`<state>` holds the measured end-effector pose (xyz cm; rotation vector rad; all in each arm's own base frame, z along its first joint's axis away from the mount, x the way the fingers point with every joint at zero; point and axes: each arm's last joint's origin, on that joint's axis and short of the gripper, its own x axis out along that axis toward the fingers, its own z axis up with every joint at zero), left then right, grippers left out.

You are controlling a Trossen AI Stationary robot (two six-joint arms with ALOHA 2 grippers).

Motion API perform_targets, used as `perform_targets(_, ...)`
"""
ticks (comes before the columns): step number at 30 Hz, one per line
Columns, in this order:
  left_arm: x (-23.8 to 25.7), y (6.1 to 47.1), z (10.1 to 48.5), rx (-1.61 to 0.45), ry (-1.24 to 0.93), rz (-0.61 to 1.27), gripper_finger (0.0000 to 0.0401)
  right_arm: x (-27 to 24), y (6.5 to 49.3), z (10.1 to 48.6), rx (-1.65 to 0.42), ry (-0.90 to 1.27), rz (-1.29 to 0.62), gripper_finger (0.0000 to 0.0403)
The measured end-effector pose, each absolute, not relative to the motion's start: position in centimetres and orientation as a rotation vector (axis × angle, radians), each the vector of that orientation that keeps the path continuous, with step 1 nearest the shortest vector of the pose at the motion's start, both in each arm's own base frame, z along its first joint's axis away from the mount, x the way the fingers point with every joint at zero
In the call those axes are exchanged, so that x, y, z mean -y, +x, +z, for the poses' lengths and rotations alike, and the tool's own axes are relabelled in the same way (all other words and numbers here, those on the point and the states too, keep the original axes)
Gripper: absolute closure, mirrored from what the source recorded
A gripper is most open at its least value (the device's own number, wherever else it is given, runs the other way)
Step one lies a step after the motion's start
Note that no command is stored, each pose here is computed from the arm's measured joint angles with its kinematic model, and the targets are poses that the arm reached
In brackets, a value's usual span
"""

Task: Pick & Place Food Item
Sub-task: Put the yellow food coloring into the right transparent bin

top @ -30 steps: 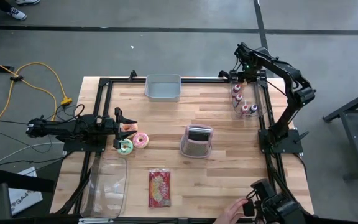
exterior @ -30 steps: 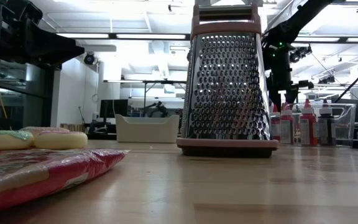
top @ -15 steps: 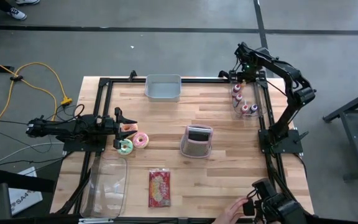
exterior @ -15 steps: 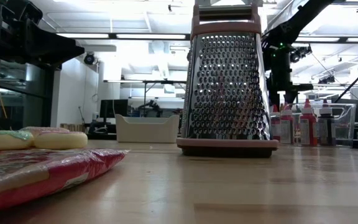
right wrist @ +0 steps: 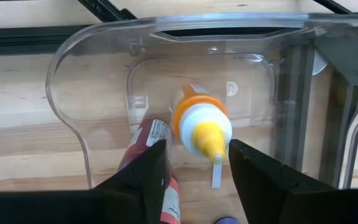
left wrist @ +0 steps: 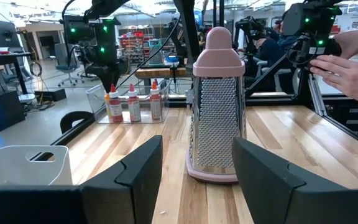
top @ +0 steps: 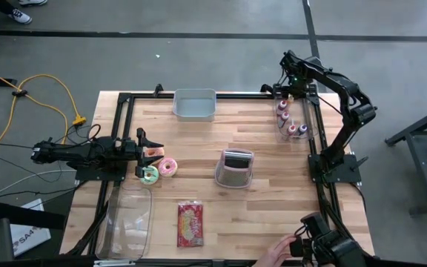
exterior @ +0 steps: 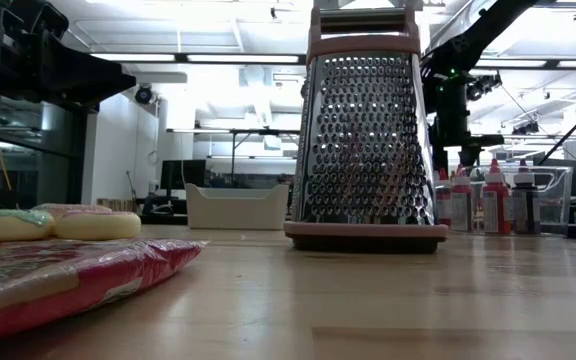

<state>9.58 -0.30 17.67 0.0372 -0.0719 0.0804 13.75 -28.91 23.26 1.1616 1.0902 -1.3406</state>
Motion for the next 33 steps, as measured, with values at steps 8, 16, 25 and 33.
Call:
perform_targets(8, 0.3, 9.6, 17.7, 0.072, 0.037, 0.081, 0.0213, 28.9, 13.8, 23.3, -1.086, 1.16, -1.341, 0.0239)
perform_targets(16, 0.3, 9.6, 17.7, 0.072, 0.037, 0.08, 0.0213, 29.1, 13.8, 23.3, -1.072, 1.153, -1.346, 0.0238)
perform_targets(25, 0.3, 9.6, 17.7, 0.072, 0.037, 0.08, 0.0213, 29.2, 13.8, 23.3, -1.049, 1.163, -1.358, 0.0238)
perform_targets(33, 0.3, 9.6, 17.7, 0.072, 0.037, 0.08, 0.0213, 28.7, 13.6, 24.3, -1.019, 1.162, -1.36, 0.0238)
